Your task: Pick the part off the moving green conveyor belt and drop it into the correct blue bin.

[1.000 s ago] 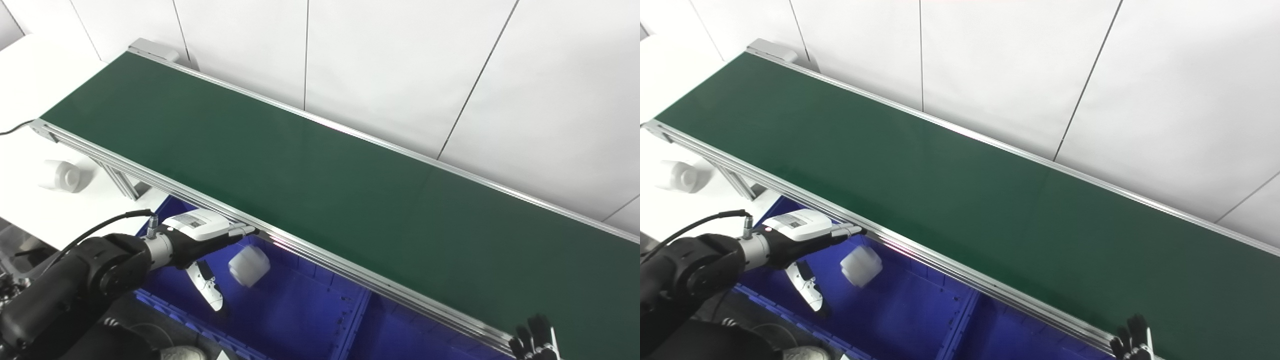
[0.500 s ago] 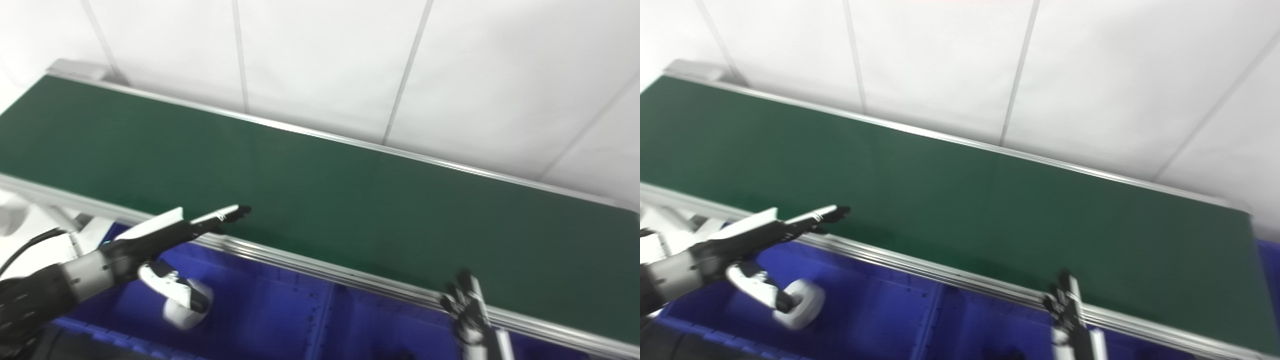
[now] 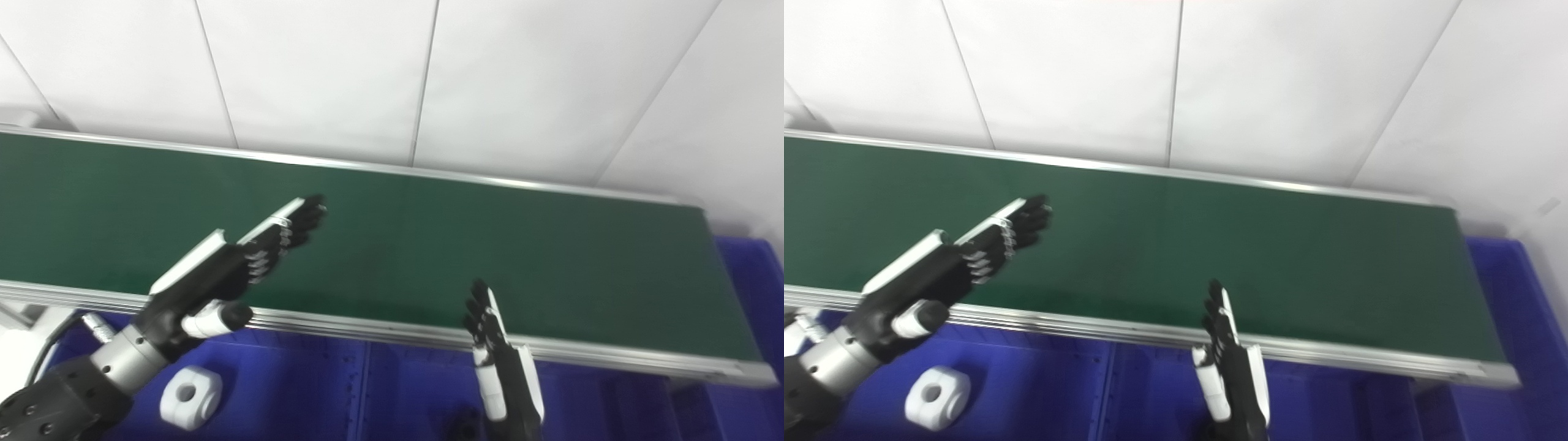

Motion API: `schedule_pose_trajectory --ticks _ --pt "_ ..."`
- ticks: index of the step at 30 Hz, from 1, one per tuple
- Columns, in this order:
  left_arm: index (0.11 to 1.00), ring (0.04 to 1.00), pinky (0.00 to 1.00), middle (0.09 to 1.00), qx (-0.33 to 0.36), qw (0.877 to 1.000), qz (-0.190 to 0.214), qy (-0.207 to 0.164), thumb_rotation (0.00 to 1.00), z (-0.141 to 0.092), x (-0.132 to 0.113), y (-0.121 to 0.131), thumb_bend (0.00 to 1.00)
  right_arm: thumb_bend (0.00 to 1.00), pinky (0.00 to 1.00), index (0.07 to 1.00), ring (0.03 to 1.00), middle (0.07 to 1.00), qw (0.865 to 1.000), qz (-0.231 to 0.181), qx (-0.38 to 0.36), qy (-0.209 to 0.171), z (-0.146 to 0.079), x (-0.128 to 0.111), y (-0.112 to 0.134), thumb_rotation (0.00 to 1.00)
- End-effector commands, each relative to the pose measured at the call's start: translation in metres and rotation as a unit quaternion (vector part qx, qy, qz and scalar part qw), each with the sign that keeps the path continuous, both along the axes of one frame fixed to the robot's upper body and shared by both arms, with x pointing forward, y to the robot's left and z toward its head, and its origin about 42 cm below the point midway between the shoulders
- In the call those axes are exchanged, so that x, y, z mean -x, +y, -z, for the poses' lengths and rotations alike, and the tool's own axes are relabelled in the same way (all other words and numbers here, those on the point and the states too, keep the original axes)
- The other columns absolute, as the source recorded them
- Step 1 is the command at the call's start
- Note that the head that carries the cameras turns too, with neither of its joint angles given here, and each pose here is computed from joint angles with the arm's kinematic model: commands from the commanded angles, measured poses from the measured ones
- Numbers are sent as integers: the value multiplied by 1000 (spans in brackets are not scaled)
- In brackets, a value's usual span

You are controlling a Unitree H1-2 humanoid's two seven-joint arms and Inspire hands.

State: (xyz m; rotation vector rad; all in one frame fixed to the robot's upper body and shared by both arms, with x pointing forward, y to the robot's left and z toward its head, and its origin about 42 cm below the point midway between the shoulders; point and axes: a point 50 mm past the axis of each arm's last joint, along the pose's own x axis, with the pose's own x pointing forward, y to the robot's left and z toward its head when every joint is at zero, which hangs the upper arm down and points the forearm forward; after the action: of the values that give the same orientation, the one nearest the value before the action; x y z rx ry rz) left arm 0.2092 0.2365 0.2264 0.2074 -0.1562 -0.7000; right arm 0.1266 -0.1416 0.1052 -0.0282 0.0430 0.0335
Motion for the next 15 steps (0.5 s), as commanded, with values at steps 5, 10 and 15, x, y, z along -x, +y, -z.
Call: schedule_pose_trajectory --ticks 5,10,15 --pt "1000 1000 1000 1000 66 996 -57 21 896 14 19 -30 1000 809 964 1000 994 1000 999 14 -24 -26 -13 -6 16 993" --pt "1000 1000 1000 1000 93 991 -85 37 889 22 36 -44 976 794 963 1000 994 1000 999 18 -26 -28 -17 -7 16 999" --pt "1000 1000 1000 1000 84 988 -123 33 907 24 39 -44 979 815 963 1000 993 1000 999 20 -27 -30 -20 -6 14 1000"
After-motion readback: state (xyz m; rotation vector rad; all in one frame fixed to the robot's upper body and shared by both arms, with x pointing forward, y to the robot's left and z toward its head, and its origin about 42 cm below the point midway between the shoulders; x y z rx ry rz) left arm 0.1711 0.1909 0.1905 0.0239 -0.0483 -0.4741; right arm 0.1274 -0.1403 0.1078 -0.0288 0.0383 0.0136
